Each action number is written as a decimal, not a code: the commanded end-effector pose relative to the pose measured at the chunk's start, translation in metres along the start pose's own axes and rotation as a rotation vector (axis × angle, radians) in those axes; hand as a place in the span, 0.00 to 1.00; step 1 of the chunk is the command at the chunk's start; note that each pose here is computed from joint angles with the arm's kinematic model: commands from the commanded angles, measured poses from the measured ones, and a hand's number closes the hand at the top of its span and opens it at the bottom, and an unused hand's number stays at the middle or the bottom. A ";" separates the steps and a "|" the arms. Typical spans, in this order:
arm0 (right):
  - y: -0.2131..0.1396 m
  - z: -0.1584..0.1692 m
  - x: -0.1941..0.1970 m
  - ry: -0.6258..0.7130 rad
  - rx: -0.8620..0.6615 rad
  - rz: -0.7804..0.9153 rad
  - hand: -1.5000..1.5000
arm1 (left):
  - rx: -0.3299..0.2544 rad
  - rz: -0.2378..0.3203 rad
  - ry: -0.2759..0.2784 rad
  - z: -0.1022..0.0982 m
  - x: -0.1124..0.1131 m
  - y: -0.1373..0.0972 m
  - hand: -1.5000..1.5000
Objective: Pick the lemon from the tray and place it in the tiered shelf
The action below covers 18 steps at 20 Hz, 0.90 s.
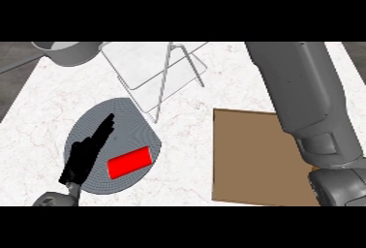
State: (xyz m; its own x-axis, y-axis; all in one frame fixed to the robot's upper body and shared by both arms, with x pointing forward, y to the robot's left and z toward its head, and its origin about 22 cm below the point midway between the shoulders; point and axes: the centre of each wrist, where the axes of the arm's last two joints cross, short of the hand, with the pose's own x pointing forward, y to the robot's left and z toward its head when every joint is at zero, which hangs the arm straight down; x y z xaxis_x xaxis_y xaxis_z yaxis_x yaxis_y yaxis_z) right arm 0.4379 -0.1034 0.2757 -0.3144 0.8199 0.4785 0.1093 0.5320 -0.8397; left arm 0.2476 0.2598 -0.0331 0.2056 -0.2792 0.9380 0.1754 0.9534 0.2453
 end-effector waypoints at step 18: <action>0.092 -0.018 0.011 0.000 0.261 -0.136 1.00 | -0.059 -0.011 -0.027 -0.010 0.014 -0.011 0.50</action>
State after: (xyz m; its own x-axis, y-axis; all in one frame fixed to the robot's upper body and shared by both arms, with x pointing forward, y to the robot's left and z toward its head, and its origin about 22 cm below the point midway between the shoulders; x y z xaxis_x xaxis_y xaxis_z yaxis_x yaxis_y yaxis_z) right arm 0.4661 -0.0629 0.2615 -0.3346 0.8245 0.4563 -0.0034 0.4831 -0.8756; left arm 0.2566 0.2445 -0.0244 0.1732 -0.2809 0.9440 0.2266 0.9441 0.2393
